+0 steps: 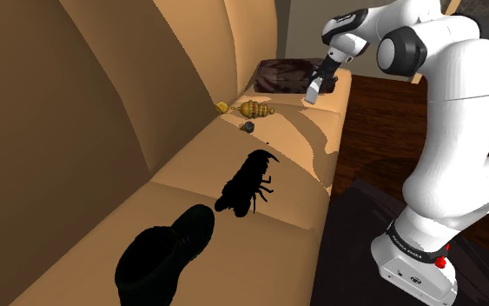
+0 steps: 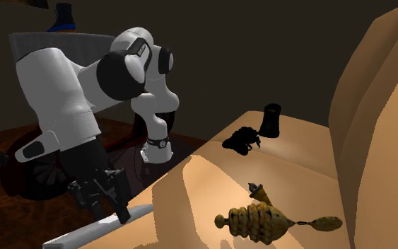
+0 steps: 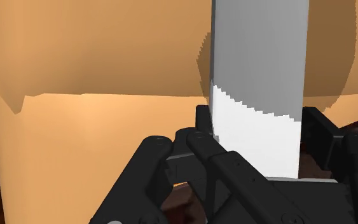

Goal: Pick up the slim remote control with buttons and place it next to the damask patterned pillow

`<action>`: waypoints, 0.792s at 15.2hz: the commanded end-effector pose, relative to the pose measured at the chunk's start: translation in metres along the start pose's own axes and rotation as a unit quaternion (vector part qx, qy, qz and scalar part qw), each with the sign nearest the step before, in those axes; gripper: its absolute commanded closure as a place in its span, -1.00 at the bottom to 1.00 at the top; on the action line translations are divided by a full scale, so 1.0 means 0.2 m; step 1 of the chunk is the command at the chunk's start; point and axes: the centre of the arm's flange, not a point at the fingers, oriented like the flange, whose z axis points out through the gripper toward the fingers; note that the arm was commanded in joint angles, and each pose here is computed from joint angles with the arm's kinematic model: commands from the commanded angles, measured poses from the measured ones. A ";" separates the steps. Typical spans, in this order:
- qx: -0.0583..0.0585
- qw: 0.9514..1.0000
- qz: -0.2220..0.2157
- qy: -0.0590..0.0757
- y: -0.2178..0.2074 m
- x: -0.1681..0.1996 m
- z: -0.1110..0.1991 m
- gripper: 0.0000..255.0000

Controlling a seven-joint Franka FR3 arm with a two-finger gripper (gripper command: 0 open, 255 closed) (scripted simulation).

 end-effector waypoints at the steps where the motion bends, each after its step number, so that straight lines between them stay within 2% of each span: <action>1: 0.000 1.000 0.001 -0.001 0.03 0.00 0.06 1.00; 9: 0.000 1.000 0.001 -0.001 0.11 -0.02 0.26 1.00; 12: 0.000 1.000 0.001 -0.001 0.11 -0.02 0.26 1.00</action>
